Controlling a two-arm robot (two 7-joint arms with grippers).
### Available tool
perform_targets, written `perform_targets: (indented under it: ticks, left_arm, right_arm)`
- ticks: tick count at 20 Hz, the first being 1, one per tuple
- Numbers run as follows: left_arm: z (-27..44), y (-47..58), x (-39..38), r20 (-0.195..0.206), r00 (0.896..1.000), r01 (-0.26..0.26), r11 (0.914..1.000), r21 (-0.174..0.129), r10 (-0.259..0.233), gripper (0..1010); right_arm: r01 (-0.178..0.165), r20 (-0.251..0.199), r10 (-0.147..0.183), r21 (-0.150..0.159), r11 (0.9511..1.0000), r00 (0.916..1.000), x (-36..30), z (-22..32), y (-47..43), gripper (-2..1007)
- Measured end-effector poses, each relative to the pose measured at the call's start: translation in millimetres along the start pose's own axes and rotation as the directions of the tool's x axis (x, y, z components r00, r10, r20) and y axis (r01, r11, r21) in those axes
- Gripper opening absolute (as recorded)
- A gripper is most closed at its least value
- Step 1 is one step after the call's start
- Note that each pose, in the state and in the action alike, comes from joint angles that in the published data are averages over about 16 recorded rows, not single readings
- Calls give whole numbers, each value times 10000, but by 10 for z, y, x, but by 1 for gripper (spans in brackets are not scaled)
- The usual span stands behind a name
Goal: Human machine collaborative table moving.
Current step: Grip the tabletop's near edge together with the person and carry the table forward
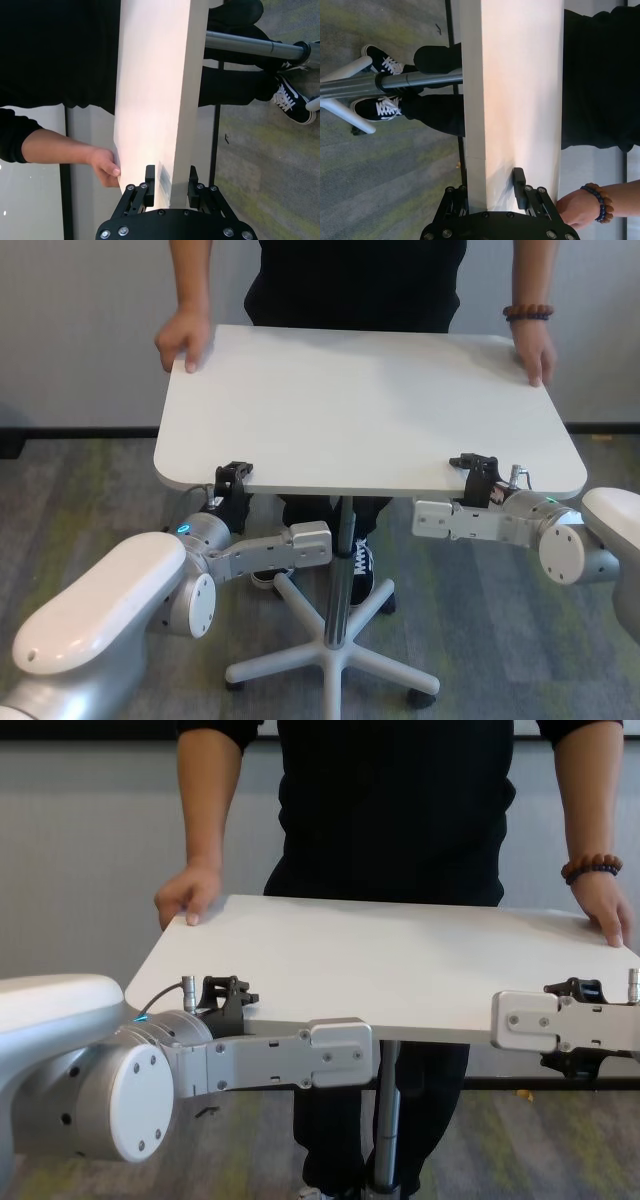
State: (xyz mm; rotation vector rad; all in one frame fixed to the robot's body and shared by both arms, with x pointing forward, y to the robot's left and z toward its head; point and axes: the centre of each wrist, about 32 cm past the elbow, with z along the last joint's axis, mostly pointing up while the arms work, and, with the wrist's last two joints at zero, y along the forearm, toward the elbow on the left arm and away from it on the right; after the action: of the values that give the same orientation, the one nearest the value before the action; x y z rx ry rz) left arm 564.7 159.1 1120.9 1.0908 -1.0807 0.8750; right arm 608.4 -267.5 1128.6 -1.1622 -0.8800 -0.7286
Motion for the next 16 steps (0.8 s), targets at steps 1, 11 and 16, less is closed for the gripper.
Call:
perform_targets:
  ticks: [1,11,16]
  left_arm:
    - [0,-2,-1,9,10000,20,10000,9,-20,382]
    - [-6,-22,-19,14,9998,179,9998,-14,-179,380]
    - [-6,-22,-25,-7,9998,206,9998,-59,-206,379]
  right_arm:
    - [-13,-6,13,3,10000,10000,-3,1,3,440]
    - [-93,-69,93,59,9999,9999,-14,13,23,440]
    - [-103,-94,103,83,9999,9999,-12,16,24,440]
